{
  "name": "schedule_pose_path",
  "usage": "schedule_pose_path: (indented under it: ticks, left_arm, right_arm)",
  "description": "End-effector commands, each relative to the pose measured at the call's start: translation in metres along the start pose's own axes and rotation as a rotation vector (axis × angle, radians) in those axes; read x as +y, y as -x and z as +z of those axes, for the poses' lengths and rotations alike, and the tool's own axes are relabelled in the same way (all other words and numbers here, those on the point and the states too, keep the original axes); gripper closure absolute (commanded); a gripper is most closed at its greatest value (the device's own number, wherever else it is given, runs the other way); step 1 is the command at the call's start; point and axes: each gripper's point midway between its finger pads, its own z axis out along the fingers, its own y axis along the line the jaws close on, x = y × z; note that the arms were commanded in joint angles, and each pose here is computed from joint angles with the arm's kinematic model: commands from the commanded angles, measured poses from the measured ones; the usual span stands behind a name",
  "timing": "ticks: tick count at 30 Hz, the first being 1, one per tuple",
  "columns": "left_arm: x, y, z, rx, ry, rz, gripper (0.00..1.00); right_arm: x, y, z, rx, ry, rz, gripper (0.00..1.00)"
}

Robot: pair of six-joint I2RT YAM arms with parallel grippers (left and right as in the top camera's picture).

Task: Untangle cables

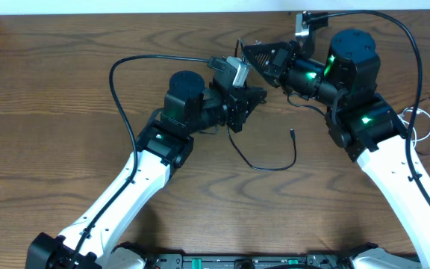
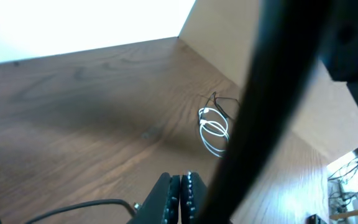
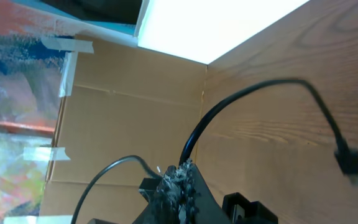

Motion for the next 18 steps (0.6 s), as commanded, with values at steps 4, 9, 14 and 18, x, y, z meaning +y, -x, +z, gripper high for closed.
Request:
schedule_pose_path:
  ticks: [4, 9, 14, 18]
  left_arm:
    - [0.005, -0.014, 0.000, 0.060, 0.026, -0.038, 0.92]
    - [0.009, -0.027, -0.002, 0.108, 0.043, -0.071, 0.92]
    - [0.022, -0.025, -0.004, 0.095, 0.116, -0.075, 0.93]
    - [0.028, -0.016, -0.010, 0.056, 0.162, -0.141, 0.92]
  right_arm:
    - [-0.047, 0.042, -0.018, -0.202, -0.224, -0.082, 0.79]
    - [-0.125, 0.060, -0.056, -0.287, -0.600, -0.143, 0.66]
    - [-0.171, 0.032, -0.073, -0.005, -0.804, -0.464, 0.67]
    - [-0.196, -0.027, -0.069, 0.503, -0.663, -0.896, 0.62]
